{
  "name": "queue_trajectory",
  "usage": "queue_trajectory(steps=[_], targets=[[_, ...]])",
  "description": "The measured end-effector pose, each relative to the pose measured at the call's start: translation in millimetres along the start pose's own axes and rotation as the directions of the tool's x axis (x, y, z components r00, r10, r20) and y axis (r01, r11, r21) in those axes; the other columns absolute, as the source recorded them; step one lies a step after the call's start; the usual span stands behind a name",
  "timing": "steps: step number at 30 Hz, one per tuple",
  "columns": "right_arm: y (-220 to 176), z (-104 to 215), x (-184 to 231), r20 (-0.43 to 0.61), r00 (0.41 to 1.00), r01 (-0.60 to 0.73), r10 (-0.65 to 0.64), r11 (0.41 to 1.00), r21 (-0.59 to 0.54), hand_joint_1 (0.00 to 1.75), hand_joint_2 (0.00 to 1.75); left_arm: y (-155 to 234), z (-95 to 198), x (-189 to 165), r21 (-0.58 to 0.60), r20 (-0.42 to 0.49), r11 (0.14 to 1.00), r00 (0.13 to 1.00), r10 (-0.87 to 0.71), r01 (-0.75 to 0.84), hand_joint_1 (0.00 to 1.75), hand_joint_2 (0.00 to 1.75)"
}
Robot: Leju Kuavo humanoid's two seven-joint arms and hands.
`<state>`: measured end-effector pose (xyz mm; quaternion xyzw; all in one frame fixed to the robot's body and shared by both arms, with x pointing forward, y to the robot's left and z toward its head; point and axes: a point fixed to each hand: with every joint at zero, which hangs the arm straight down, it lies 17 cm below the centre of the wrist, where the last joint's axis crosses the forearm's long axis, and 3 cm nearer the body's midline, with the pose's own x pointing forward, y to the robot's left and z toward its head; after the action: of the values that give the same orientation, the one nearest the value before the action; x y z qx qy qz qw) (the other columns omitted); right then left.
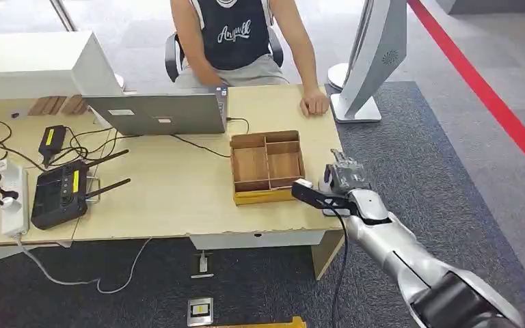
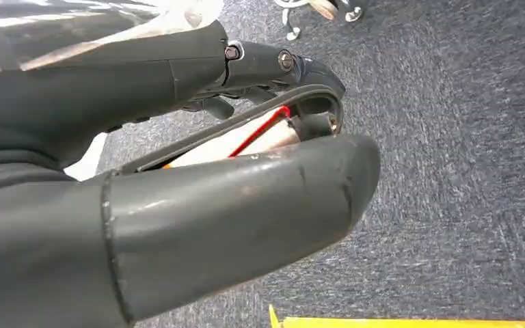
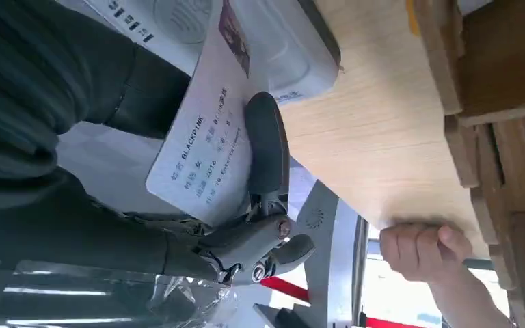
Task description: Pass the card to the sensor for recognition and then transmit it.
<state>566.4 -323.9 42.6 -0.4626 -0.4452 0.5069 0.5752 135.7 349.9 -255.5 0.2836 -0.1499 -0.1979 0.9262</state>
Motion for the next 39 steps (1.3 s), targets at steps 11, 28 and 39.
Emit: queue_trajectory(steps=[11, 28, 39], targets=[[4.7, 1.6, -0.7, -0.003, 1.0, 0.001, -0.001, 1.0, 0.009, 1.75, 1.75, 0.0, 0.0, 0.0, 0.0, 0.0, 1.0, 1.0, 0.0, 0.0, 0.0, 0.0], [7.6, 2.7, -0.7, -0.004, 1.0, 0.001, -0.001, 1.0, 0.014, 1.75, 1.75, 0.0, 0.0, 0.0, 0.0, 0.0, 1.0, 1.0, 0.0, 0.0, 0.0, 0.0], [-4.8, -1.0, -3.4, -0.02, 0.999, 0.047, -0.048, 0.998, -0.029, 1.75, 1.75, 0.0, 0.0, 2.0, 0.0, 0.012, 1.0, 1.0, 0.0, 0.0, 0.0, 0.0]])
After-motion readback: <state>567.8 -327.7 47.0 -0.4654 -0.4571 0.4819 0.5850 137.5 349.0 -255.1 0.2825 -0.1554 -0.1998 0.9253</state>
